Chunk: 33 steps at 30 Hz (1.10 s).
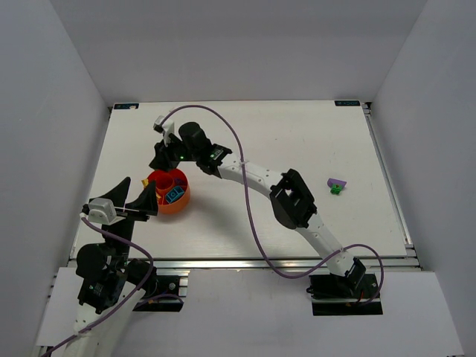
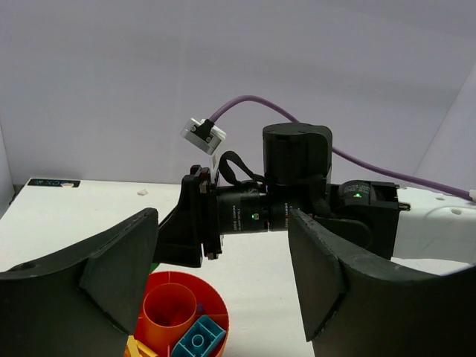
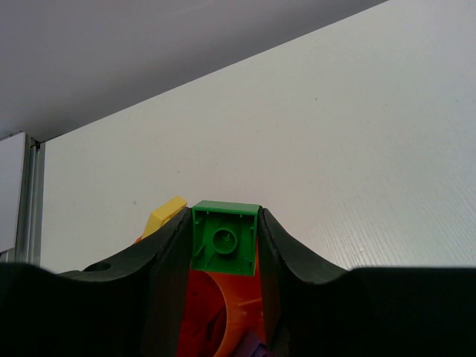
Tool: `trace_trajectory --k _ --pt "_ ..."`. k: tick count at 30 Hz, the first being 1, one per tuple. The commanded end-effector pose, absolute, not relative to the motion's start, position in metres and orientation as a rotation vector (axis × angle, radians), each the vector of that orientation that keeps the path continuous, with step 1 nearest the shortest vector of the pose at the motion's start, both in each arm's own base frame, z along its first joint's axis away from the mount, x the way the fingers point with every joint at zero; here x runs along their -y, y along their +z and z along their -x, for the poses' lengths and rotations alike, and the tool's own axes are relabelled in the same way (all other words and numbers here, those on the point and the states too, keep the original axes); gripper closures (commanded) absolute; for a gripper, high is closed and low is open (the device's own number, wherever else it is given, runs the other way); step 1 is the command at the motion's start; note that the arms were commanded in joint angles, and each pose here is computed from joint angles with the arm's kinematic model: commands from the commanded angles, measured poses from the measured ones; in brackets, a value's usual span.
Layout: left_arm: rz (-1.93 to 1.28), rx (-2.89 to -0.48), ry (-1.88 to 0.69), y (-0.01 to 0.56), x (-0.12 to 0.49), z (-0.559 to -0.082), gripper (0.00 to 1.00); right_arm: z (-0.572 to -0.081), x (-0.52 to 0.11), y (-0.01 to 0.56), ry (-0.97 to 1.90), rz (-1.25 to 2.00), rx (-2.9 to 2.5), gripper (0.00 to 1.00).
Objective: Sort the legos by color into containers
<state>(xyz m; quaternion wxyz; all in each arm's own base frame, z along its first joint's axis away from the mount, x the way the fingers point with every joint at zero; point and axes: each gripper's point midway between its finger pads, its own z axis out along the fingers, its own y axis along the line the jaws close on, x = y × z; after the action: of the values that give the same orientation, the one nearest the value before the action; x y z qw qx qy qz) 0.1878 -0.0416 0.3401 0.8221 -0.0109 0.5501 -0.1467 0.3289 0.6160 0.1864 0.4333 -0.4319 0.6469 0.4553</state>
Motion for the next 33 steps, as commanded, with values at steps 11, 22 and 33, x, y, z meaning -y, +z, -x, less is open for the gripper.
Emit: trace_trajectory --k 11,22,33 --pt "0.059 -1.126 -0.312 0.348 0.033 -0.178 0.19 -0.322 -0.632 0.194 1.169 1.061 -1.548 1.0" --pt "0.058 -1.127 -0.31 0.347 0.033 -0.178 0.19 -0.315 -0.63 0.179 1.17 1.09 -1.584 0.87" --pt "0.062 -1.128 -0.307 0.347 0.032 -0.178 0.19 -0.31 -0.628 0.17 1.163 1.119 -1.602 0.7"
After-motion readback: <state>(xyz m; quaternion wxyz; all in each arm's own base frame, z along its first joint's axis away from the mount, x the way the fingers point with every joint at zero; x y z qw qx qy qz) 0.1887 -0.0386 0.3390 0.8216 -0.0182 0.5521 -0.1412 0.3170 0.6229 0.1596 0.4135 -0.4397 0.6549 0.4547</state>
